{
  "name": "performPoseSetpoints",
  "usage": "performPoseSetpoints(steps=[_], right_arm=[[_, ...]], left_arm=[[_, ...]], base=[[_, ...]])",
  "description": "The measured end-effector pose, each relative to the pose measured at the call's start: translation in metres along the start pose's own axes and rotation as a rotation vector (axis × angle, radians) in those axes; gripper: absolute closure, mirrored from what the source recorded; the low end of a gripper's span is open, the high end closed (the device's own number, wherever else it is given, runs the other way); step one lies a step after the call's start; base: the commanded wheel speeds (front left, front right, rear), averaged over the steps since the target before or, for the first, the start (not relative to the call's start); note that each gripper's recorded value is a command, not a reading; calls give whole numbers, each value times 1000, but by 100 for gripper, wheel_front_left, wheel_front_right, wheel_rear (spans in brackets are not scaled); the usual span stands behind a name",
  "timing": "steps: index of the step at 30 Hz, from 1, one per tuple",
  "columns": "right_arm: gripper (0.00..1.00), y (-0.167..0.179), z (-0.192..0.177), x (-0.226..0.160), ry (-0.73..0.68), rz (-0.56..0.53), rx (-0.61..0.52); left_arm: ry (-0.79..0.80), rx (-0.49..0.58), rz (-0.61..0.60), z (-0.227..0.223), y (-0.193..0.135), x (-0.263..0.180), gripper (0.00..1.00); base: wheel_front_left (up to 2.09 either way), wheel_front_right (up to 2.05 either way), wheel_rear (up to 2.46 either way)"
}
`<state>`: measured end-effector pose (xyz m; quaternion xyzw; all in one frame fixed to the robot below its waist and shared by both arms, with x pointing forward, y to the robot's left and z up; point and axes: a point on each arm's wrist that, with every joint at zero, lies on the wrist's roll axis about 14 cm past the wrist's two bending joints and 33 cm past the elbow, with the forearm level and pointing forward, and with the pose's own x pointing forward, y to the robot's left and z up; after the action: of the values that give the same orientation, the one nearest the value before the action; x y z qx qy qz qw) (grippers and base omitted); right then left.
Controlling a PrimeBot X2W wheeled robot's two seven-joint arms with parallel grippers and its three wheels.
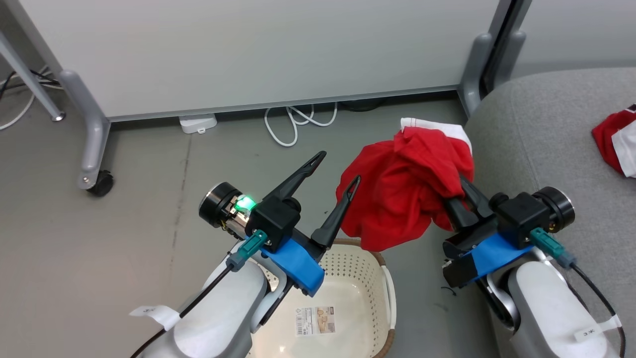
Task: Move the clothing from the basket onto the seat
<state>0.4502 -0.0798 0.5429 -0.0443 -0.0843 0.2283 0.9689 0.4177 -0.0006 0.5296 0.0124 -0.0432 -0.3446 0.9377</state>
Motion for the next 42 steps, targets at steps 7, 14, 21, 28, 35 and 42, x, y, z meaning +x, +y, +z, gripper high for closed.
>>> performPoseSetpoints(steps=[7,14,21,28,35,42], right_arm=[[100,-44,-4,-20,10,-136,-1],[100,-84,-10,-57,36,-287,-6],[100,-117,-16,-101,72,-440,-12],[100,-136,-24,-144,119,-570,-7],[100,-139,-22,-159,121,-615,-4],[100,-153,-2,-136,54,-597,-34]], left_arm=[[10,-21,-61,-13,-14,19,0],[28,-46,-151,-29,-39,42,0],[29,-68,-243,-39,-65,62,0],[25,-90,-330,-43,-93,73,0],[21,-98,-365,-42,-107,76,0],[33,-107,-363,-50,-104,77,0]], base=[[0,0,0],[0,0,0],[0,0,0],[0,0,0],[0,0,0],[0,0,0]])
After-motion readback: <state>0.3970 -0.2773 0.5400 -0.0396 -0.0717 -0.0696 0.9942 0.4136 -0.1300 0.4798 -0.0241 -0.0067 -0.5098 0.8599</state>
